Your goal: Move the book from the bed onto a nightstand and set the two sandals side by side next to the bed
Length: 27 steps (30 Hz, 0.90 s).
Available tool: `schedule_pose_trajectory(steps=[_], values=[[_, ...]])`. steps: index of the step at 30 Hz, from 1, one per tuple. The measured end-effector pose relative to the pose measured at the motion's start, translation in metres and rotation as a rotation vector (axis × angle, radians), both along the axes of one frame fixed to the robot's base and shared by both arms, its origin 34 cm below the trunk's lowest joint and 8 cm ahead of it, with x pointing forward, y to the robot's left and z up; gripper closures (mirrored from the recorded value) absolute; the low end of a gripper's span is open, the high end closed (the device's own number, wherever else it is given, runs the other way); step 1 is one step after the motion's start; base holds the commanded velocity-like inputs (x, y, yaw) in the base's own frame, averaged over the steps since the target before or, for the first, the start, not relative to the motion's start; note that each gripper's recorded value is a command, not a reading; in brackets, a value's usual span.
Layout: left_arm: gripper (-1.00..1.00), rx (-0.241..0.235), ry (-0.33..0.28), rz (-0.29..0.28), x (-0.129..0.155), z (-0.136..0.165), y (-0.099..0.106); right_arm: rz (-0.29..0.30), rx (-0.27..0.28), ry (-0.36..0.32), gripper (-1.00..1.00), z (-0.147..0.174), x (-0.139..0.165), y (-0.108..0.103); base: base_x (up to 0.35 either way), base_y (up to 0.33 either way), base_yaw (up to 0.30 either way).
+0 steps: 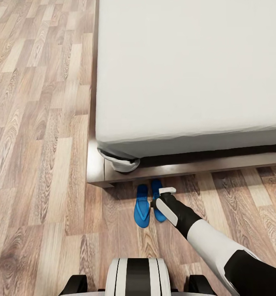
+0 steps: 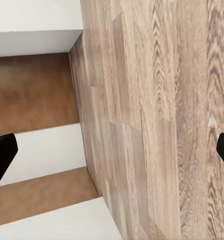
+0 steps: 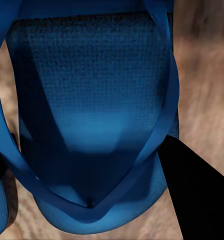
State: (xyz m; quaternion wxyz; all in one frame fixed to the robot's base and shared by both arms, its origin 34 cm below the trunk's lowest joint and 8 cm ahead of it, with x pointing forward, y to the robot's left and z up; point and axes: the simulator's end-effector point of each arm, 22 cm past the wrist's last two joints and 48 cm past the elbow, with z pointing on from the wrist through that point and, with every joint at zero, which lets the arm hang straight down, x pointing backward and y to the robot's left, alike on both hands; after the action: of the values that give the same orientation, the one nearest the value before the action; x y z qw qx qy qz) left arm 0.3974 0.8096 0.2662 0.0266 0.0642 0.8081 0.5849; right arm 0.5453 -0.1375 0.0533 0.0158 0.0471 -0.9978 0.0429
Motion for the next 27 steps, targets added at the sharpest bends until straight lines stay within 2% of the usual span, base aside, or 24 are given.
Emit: schedule_pose_trajectory(steps=[12,27], values=[[-1.0,0.0,0.016,0.0,-0.004,-0.006,0.0,0.001,-0.01,0.026,1.0,-0.01,-0.011,-0.004,0.0,0.0,0.0],[-1.0,0.0,0.016,0.0,-0.004,-0.006,0.0,0.002,-0.008,0.023,1.0,-0.01,-0.008,-0.004,0.0,0.0,0.0]])
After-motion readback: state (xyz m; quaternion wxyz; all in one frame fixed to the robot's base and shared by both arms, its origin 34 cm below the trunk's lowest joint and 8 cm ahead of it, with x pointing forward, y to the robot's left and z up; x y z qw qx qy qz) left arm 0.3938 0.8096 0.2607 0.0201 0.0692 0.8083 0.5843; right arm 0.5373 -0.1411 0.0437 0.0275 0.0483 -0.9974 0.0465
